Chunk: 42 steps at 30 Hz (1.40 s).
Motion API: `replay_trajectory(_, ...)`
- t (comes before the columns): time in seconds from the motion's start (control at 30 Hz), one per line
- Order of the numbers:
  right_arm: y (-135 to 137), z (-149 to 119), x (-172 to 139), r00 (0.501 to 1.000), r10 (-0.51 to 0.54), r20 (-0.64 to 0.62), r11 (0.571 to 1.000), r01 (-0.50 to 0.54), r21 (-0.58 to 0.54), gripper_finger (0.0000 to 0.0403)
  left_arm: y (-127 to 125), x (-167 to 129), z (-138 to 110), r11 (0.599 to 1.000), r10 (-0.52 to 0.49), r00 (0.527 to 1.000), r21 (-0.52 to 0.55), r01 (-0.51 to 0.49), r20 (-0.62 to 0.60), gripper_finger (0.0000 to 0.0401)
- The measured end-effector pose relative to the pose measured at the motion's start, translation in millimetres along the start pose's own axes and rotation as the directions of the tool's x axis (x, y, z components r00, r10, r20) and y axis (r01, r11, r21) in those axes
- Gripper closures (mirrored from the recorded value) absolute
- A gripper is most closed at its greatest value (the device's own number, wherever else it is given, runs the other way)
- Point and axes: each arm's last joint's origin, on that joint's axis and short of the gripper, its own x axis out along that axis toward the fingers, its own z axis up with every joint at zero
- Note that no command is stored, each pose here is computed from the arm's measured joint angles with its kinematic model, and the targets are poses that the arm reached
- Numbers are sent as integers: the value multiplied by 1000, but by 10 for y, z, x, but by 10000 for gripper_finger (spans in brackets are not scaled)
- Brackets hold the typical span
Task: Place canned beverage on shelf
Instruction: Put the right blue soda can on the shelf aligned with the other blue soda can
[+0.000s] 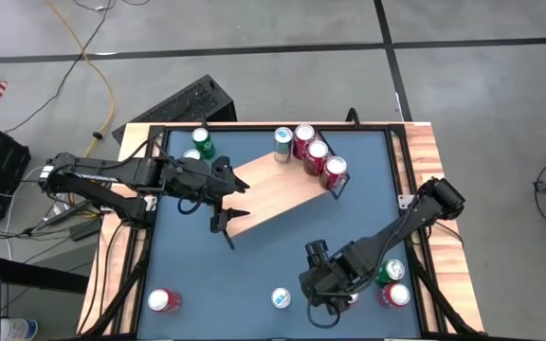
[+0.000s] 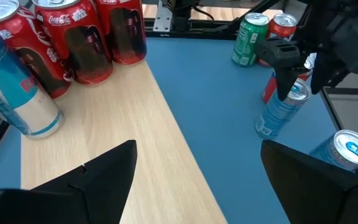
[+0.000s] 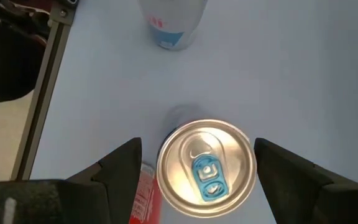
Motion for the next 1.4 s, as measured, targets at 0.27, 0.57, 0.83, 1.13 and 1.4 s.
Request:
replay_trajectory(0.27,-3,-11,16,1000,-4,-7,1000,3,-3,113,7,0,0,1000,21,1000,0,-21,2,72)
replay_trajectory(0.57,-35,-112,202,999,-12,-33,1000,12,8,184,8,0,0,1000,25,1000,0,-25,2,72)
replay_trajectory(0.83,-39,-51,144,1000,-6,-12,1000,5,-31,205,8,0,1,1000,26,1000,-4,-26,2,72)
replay_trajectory(1.13,-218,39,-140,998,-49,-49,995,44,-92,205,8,0,0,1000,26,1000,-5,-26,2,72)
replay_trajectory(1.4,-613,95,-709,995,-78,-57,984,68,-164,203,9,0,-1,1000,26,1000,7,-26,1,72)
